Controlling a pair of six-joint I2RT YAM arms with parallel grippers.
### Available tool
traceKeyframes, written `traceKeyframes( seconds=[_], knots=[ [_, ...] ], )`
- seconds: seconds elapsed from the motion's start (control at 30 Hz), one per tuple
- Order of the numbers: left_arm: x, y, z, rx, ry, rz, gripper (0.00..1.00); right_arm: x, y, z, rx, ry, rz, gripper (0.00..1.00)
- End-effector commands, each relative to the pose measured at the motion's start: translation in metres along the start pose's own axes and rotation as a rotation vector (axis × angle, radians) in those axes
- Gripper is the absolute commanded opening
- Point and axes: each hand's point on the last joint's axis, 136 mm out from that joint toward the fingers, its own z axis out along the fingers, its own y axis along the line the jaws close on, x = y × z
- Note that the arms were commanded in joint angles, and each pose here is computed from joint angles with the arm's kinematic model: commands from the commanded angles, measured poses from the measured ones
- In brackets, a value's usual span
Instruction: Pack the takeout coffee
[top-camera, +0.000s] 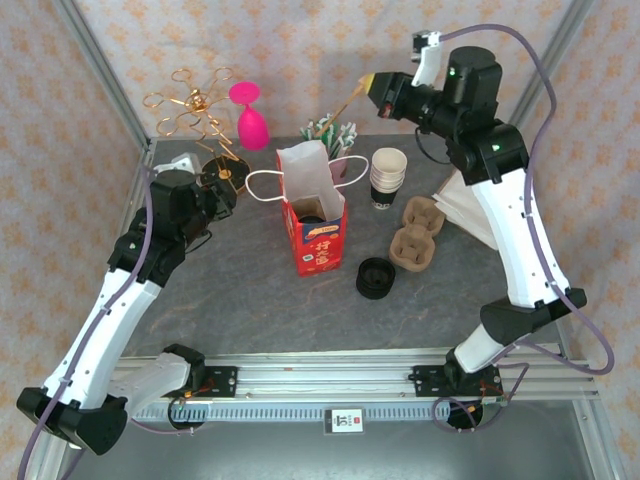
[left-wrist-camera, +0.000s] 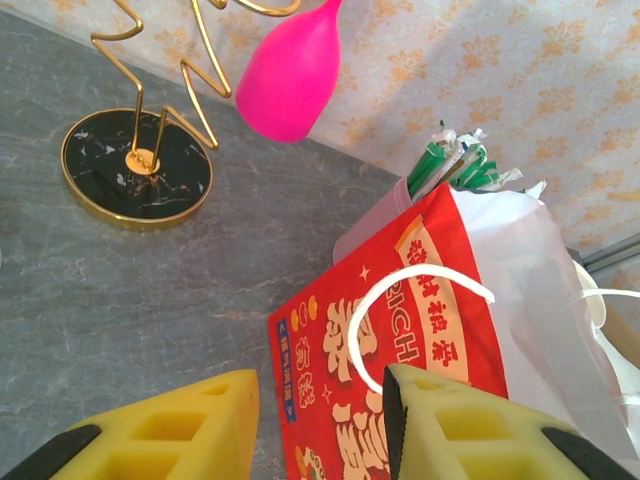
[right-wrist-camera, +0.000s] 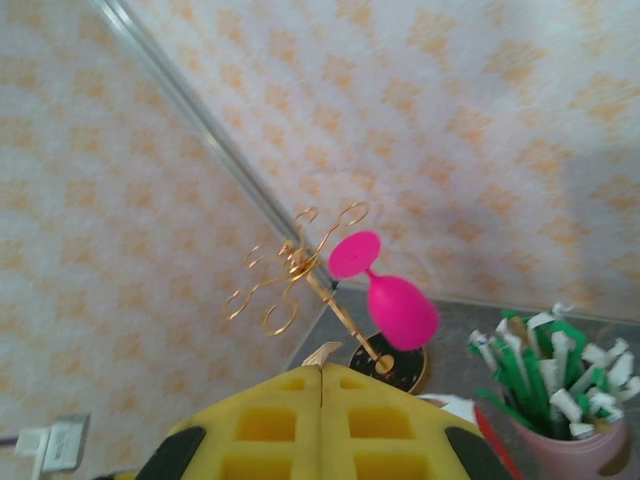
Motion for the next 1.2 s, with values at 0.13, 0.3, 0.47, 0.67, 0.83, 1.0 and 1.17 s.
traceKeyframes(
  seconds=[0.13, 0.3, 0.47, 0.67, 0.83, 1.0, 1.17],
  knots=[
    [-0.003, 0.008, -0.003, -0.007, -0.048, -0.061, 0.40, 0.059, 0.011, 0.008, -0.019, 0.148, -0.029, 0.00],
    [-0.002, 0.007, -0.004, 0.009, -0.050, -0.071, 0.40, 0.084, 0.007, 0.031, 0.000, 0.204, -0.066, 0.12],
    [-0.001, 0.005, -0.007, 0.024, -0.048, -0.062, 0.40, 0.090, 0.003, 0.048, 0.017, 0.255, -0.088, 0.38],
    [0.005, 0.003, -0.010, 0.041, -0.020, -0.042, 0.40, 0.062, -0.044, 0.025, 0.184, 0.192, 0.017, 0.59],
    [0.013, 0.005, -0.005, 0.045, -0.001, 0.011, 0.41, 0.064, -0.147, -0.026, 0.521, 0.153, 0.187, 0.70],
    [0.019, 0.004, -0.002, 0.070, 0.008, 0.006, 0.43, 0.109, -0.252, -0.093, 0.817, 0.158, 0.405, 0.75],
    [0.034, 0.003, 0.006, 0.106, 0.035, 0.007, 0.43, 0.172, -0.316, -0.145, 1.043, 0.127, 0.585, 0.85]
  ],
)
